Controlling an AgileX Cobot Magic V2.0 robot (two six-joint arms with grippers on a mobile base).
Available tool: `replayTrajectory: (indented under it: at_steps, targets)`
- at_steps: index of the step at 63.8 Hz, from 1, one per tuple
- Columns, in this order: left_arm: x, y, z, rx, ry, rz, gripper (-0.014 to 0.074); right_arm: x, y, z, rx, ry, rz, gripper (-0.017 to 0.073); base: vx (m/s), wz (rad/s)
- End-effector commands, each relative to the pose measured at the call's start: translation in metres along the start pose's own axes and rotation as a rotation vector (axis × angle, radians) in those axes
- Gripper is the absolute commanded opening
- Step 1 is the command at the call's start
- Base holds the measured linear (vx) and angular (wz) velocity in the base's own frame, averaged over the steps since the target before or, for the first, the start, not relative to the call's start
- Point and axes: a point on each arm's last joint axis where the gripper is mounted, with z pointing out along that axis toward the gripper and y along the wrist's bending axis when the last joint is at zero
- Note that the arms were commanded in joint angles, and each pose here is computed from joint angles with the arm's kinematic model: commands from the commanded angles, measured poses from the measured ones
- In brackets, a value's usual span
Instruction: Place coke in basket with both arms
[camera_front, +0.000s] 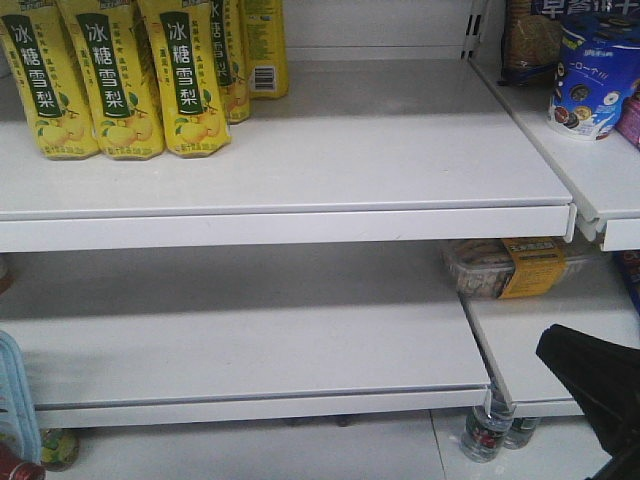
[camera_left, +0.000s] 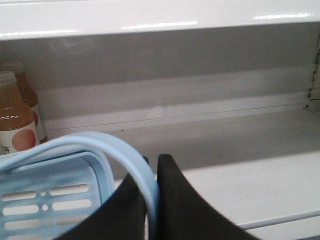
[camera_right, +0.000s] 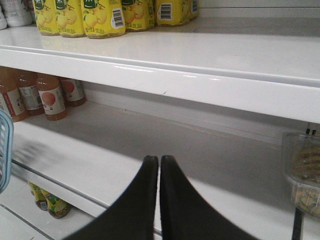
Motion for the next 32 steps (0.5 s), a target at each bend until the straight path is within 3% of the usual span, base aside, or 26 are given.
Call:
replayTrajectory:
  at_steps: [1, 25, 32]
  targets:
    - [-0.0138, 0.0003, -0.0027, -0.007, -0.170, 0.053, -0.0006, -0.0090, -0.0021, -0.0008, 0.029, -0.022, -0.025, -0.0005, 0.00, 0.00]
    - [-0.0128, 0.0003, -0.0025, -0.008, -0.158, 0.066, -0.0006, -0.0090, -0.0021, -0.0008, 0.029, -0.022, -0.025, -0.0005, 0.00, 0.00]
    - [-0.0129, 0.0021, -0.0026, -0.042, -0.159, 0.068, -0.0006, -0.0089, -0.0020, -0.0008, 0.028, -0.022, -0.025, -0.0005, 0.00, 0.00]
